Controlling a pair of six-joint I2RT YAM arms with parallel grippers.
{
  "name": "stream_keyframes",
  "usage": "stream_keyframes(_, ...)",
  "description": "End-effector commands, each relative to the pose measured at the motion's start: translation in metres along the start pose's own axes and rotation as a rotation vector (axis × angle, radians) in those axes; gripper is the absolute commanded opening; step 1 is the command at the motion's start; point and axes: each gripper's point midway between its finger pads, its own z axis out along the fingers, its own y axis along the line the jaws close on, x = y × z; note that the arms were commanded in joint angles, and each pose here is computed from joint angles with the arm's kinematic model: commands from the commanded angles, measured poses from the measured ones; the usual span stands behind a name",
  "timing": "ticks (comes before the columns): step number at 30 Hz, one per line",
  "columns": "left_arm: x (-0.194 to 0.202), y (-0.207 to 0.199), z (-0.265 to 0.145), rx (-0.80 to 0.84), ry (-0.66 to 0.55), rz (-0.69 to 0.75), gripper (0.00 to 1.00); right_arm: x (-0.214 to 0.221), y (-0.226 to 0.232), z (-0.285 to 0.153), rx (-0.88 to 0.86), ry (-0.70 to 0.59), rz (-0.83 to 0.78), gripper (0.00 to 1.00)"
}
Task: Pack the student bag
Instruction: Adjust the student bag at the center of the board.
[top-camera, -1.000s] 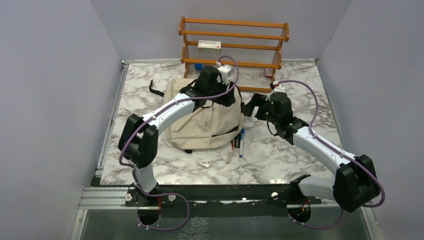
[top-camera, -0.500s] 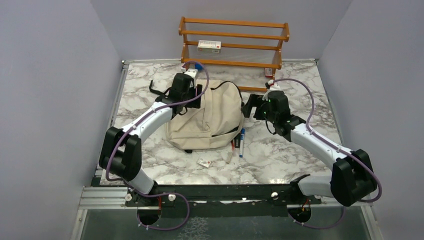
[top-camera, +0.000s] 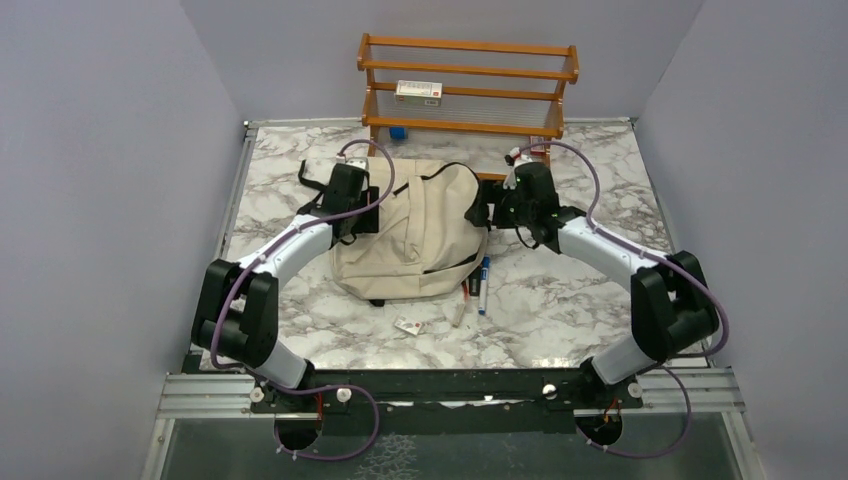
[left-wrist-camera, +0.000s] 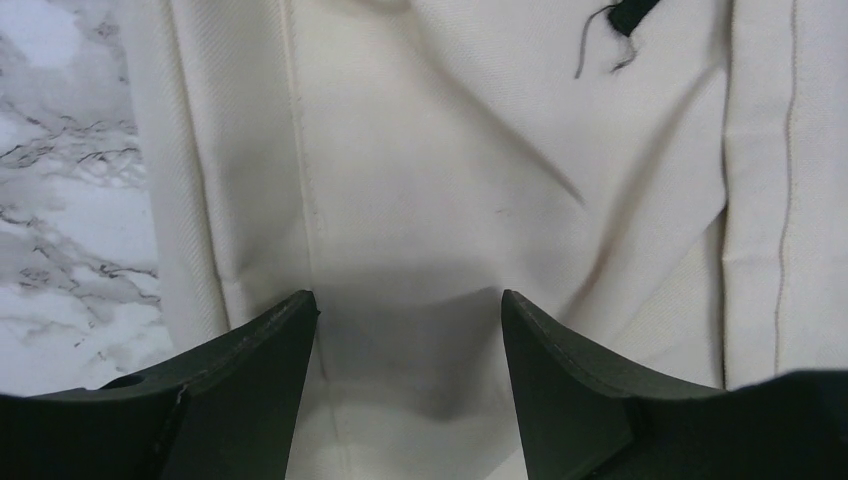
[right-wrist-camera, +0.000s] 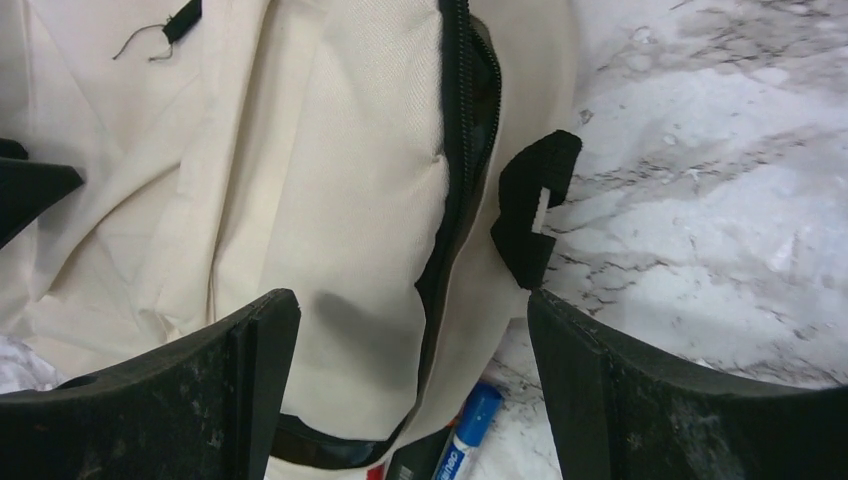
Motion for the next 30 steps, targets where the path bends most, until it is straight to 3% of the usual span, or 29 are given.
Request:
stream_keyframes(1, 0.015, 0.029, -0.005, -0.080, 0.024, -0.048, 0.70, 0.017, 0.017, 0.021, -0.121, 0.111, 0.019, 0.89)
stream_keyframes(4, 0.026, 0.037, 0.001, -0.084, 0.045, -0.060, 0.70, 0.031, 0.029, 0.027, -0.207, 0.191, 0.014, 0.87)
stream_keyframes(13, 0.026, 0.063, 0.015, -0.092, 0.080, -0.137, 0.70, 0.060, 0.041, 0.016, -0.322, 0.285, 0.021, 0.68)
stream_keyframes(20, 0.010, 0.060, 0.025, -0.080, 0.071, -0.134, 0.70, 0.075, 0.058, -0.003, -0.414, 0.321, 0.018, 0.46)
stream_keyframes(30, -0.025, 0.055, 0.031, -0.054, 0.011, -0.120, 0.70, 0.106, 0.087, -0.033, -0.513, 0.425, -0.083, 0.42)
